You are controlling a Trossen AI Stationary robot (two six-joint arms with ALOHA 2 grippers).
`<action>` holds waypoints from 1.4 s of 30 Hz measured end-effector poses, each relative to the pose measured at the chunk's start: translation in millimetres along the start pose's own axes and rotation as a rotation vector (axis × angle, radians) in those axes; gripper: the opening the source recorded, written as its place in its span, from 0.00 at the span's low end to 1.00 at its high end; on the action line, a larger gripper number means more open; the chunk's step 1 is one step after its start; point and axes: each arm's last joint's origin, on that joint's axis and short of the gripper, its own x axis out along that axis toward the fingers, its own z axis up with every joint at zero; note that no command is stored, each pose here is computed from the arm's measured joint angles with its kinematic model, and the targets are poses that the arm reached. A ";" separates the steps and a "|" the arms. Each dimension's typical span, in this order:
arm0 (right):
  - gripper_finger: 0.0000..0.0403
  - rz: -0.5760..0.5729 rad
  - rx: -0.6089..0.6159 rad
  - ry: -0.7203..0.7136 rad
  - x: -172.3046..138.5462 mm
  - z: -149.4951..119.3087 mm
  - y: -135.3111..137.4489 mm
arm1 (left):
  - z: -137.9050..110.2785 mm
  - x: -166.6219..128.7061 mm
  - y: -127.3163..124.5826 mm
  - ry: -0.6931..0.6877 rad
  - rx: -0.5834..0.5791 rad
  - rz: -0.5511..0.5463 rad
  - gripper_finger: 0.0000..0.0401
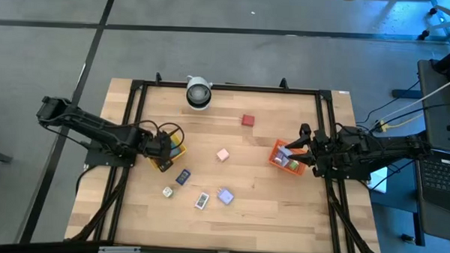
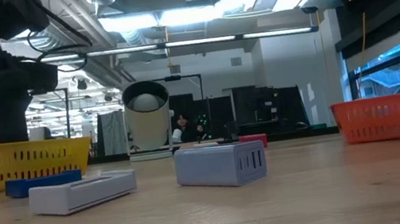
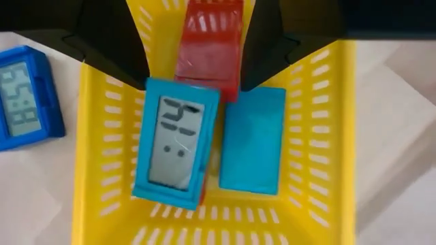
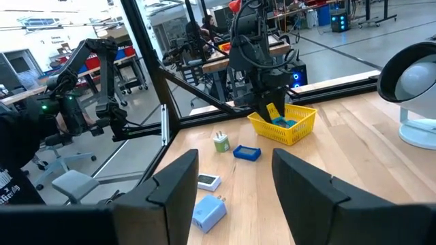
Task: Pick & Place Office items
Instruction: Put the blue digital timer into the yellow basket, then put the green charger adapter into the orange basket
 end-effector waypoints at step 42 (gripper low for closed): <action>0.47 -0.097 0.085 0.028 13.3 -4.0 -4.7 | 11.2 -49.7 -71.1 -0.038 1.056 -0.289 0.58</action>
